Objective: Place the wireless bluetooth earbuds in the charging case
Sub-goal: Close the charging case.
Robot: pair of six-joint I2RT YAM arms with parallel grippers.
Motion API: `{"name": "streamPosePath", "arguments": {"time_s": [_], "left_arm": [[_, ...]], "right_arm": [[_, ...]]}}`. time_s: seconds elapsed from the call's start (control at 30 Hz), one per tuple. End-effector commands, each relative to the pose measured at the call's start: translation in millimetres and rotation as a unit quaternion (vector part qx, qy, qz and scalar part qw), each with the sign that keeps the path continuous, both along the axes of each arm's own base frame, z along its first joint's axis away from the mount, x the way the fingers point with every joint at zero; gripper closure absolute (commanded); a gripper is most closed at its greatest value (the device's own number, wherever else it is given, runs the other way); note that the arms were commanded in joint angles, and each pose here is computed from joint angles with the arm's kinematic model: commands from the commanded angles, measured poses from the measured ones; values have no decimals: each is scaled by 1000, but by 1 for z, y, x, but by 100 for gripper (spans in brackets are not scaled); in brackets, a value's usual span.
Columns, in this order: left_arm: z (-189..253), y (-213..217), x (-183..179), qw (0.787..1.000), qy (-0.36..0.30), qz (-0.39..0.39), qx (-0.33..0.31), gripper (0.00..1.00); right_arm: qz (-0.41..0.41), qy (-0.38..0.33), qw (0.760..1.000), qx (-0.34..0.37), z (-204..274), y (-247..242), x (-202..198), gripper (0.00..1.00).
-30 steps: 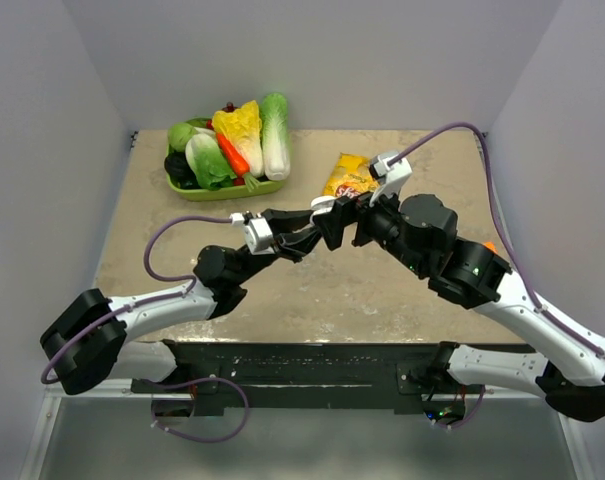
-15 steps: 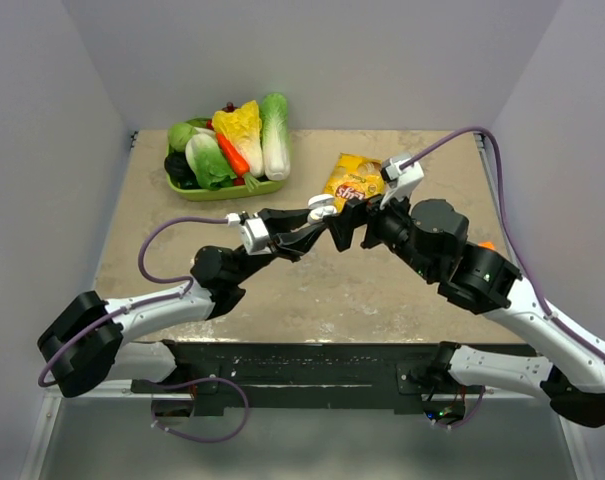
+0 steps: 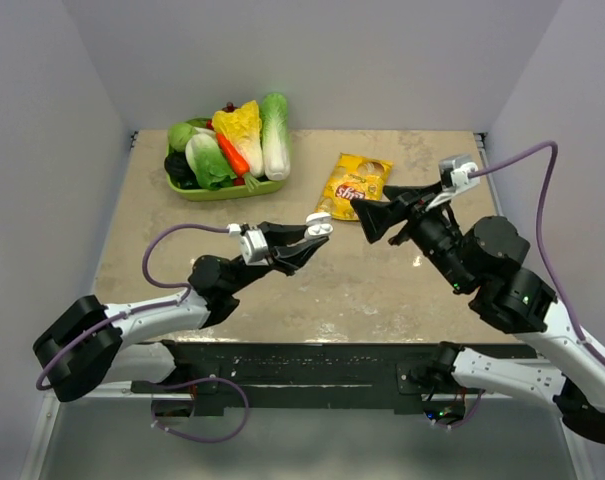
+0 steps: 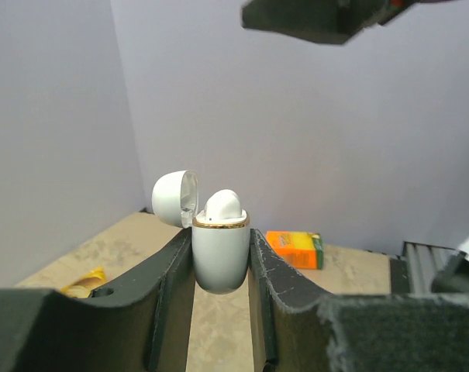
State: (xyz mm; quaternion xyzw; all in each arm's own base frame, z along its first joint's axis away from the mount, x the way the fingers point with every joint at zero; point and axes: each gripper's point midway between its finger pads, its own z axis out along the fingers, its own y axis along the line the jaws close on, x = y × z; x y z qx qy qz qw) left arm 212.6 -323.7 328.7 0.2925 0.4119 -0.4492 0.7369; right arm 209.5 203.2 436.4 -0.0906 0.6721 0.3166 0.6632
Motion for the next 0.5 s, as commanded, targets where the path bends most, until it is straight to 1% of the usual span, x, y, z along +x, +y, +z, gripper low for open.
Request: {"name": "streamPosePath", "arguments": {"time_s": [0.0,0.07,0.1,0.17,0.2,0.23,0.47], "left_arm": [[105,62,-88,957,-194,-85,-197,100],[104,60,-97,955,-196,-117,-189,100],[100,55,-103,955,-191,-142,-176,100],[98,52,-109,954,-195,-159,-162,100],[95,49,-107,956,-189,-161,-153,100],[96,49,-108,956,-191,-162,-151,100],[94,47,-101,959,-191,-149,-148,100]], "right_arm": [[-40,22,998,-34,-14,10,25,50],[-48,33,997,-54,-25,14,31,64],[-42,34,997,-58,-26,17,30,77],[-15,39,997,-71,-31,27,28,88],[-4,40,996,-77,-33,32,26,99],[7,45,995,-87,-37,35,25,100],[87,54,989,-105,-47,60,9,100]]}}
